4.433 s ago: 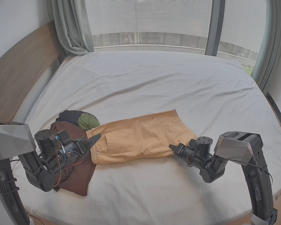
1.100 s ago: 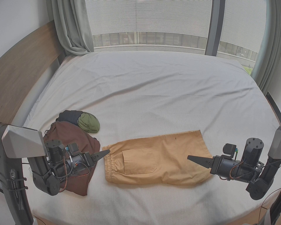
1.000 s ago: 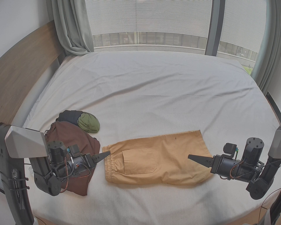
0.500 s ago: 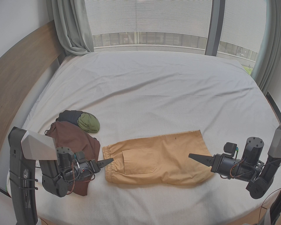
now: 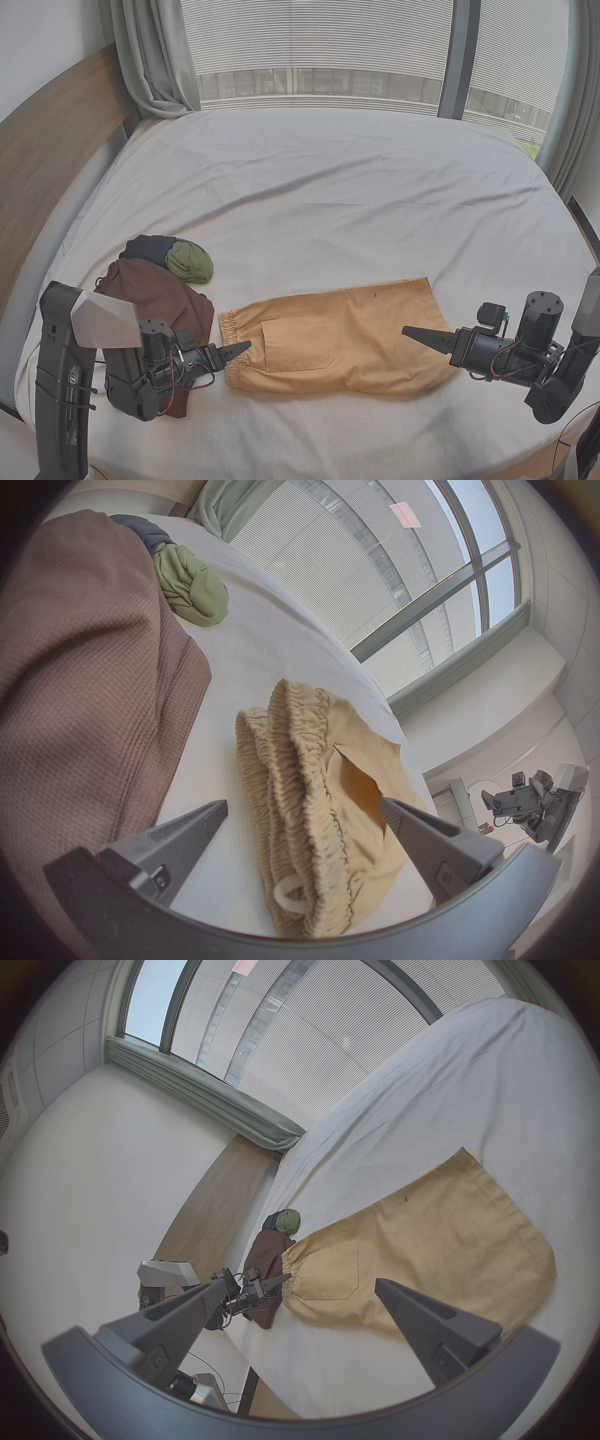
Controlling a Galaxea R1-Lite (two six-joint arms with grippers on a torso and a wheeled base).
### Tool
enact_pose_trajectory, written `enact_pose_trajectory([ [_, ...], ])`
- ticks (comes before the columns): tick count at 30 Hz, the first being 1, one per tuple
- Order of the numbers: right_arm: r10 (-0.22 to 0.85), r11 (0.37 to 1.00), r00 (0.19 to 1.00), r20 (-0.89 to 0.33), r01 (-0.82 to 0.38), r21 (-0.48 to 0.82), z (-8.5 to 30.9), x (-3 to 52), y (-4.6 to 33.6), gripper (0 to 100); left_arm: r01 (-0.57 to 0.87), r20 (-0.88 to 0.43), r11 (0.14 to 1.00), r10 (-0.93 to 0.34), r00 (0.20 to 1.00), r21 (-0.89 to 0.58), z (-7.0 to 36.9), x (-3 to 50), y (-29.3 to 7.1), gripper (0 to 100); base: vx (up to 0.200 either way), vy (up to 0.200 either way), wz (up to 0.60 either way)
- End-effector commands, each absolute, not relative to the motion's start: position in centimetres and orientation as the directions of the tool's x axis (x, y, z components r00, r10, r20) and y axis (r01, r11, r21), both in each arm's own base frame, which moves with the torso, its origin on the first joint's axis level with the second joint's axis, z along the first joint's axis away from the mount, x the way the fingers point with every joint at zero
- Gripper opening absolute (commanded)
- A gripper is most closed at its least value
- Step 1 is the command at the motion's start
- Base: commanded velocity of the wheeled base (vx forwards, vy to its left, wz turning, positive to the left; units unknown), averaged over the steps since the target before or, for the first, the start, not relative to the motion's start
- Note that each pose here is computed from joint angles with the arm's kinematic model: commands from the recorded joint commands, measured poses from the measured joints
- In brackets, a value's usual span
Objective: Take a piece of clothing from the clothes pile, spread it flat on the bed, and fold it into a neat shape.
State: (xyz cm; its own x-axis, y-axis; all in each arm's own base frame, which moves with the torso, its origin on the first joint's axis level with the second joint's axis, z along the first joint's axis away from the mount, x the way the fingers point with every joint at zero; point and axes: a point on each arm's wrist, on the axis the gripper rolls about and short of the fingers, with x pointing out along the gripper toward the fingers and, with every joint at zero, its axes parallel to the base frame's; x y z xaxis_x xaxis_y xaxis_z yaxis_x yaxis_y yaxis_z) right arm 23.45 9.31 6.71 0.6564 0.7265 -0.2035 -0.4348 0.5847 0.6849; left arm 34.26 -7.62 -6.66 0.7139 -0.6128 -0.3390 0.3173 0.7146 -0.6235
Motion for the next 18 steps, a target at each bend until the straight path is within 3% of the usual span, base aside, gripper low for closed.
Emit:
enact_pose_trajectory([
  [1,0.728,0.583,0.655,-0.203,-0.436,0.685,6.7,23.4,9.3,100,0.32,-0.349,0.711,-0.622,0.701,-0.626,-7.8,34.4,-8.4,100,0.0,0.0,0.0],
  [18,0.732,0.581,0.65,-0.204,-0.439,0.685,6.7,23.4,9.5,100,0.348,-0.338,0.697,-0.645,0.685,-0.627,-8.1,34.7,-9.5,100,0.0,0.0,0.0],
])
